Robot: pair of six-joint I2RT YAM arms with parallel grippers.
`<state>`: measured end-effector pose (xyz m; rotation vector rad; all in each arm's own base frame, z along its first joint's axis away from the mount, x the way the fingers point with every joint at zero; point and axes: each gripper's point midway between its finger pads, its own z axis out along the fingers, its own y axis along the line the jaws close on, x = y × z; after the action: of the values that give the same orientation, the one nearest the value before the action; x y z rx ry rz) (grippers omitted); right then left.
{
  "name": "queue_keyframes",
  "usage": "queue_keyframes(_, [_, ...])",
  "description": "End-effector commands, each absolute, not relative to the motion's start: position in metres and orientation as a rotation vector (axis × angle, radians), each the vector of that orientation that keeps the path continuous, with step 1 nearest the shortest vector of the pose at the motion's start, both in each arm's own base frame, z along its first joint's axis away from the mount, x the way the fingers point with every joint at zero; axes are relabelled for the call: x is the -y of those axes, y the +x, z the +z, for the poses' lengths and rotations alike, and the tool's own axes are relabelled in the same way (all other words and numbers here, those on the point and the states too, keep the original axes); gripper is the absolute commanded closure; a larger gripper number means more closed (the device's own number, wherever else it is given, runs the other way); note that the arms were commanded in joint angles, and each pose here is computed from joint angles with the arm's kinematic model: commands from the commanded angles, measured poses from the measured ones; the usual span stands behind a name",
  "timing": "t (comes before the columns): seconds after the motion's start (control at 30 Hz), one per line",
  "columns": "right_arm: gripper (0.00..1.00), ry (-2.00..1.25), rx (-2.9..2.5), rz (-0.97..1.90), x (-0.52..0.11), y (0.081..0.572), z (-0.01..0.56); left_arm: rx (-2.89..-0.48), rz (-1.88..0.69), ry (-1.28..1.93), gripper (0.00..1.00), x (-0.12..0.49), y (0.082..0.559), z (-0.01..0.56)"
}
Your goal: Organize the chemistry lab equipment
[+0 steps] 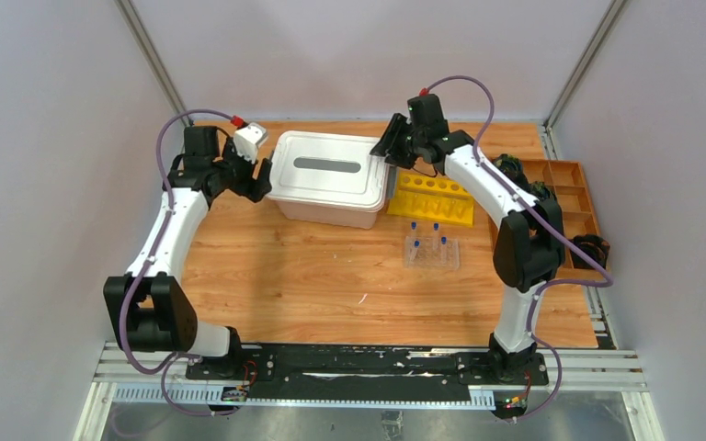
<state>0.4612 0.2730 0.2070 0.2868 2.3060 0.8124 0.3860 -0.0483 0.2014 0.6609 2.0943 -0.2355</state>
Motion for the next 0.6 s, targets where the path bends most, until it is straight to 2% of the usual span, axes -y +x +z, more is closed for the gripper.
queue_keyframes(0.0, [0.49,0.312,-2.374,0.705,-0.246,0.461,0.183,-2.123,-0.299,0.711,0.26,0.055,0.385,0.206])
queue_keyframes(0.17, [0.54,0.309,-2.406,0.679,-0.237,0.458,0.17,-2.128,-0.322,0.661,0.26,0.057,0.398,0.225])
queue_keyframes(0.3, [0.54,0.284,-2.39,0.659,-0.235,0.454,0.18,-2.138,-0.32,0.638,0.26,0.056,0.408,0.225])
queue_keyframes(0.57, [0.46,0.219,-2.314,0.567,-0.237,0.445,0.214,-2.164,-0.26,0.556,0.29,0.045,0.415,0.218])
